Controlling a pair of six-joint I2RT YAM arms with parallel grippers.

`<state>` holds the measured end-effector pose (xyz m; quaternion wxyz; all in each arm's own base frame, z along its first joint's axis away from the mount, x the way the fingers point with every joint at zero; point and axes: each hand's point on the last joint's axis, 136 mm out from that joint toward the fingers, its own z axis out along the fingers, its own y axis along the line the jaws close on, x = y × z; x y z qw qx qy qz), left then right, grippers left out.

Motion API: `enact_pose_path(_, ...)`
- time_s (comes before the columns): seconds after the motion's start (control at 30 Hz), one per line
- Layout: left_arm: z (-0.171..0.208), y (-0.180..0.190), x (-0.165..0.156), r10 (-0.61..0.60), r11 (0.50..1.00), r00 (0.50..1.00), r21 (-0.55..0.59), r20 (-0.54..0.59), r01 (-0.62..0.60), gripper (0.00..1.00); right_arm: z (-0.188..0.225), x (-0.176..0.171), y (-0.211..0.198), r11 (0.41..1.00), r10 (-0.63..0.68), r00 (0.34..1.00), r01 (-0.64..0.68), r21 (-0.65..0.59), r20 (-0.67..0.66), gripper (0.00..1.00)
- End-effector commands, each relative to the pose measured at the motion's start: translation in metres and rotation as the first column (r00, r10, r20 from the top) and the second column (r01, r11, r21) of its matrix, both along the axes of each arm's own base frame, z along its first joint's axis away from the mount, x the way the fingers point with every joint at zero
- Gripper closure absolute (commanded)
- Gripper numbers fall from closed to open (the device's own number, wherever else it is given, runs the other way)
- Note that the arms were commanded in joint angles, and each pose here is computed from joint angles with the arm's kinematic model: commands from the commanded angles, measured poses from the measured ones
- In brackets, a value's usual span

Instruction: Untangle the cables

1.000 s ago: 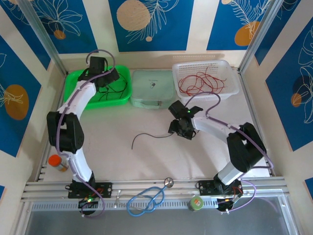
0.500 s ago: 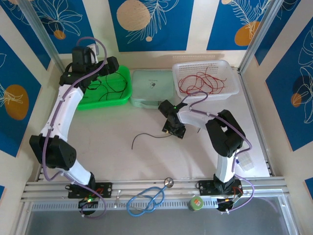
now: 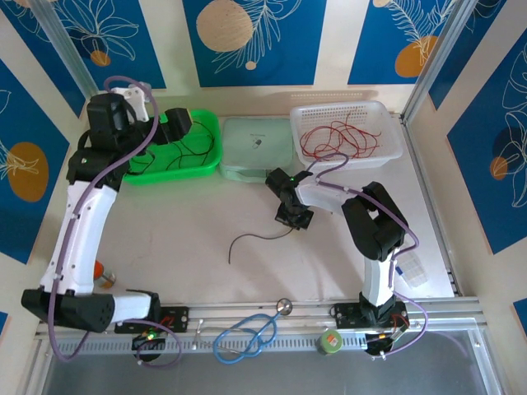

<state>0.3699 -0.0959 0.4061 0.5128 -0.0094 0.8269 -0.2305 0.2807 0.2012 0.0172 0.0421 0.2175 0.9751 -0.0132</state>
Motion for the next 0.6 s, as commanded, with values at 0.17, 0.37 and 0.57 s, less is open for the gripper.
enact_pose_path(0.17,-0.009,-0.017,-0.037,-0.141,0.99,0.989,-0.036,-0.041,0.139,0.05,0.032,0.003,0.034,0.977,0.181,0.973,-0.194,0.086,0.14,1.0)
enact_pose_path(0.37,-0.018,-0.042,-0.058,-0.277,0.957,0.959,-0.108,-0.067,0.269,0.08,0.096,-0.009,0.05,0.884,0.397,0.848,-0.456,0.102,0.352,1.0)
enact_pose_path(0.57,-0.035,-0.072,-0.072,-0.403,0.909,0.909,-0.157,-0.103,0.385,0.1,0.158,-0.031,0.064,0.682,0.526,0.596,-0.722,0.117,0.606,1.0)
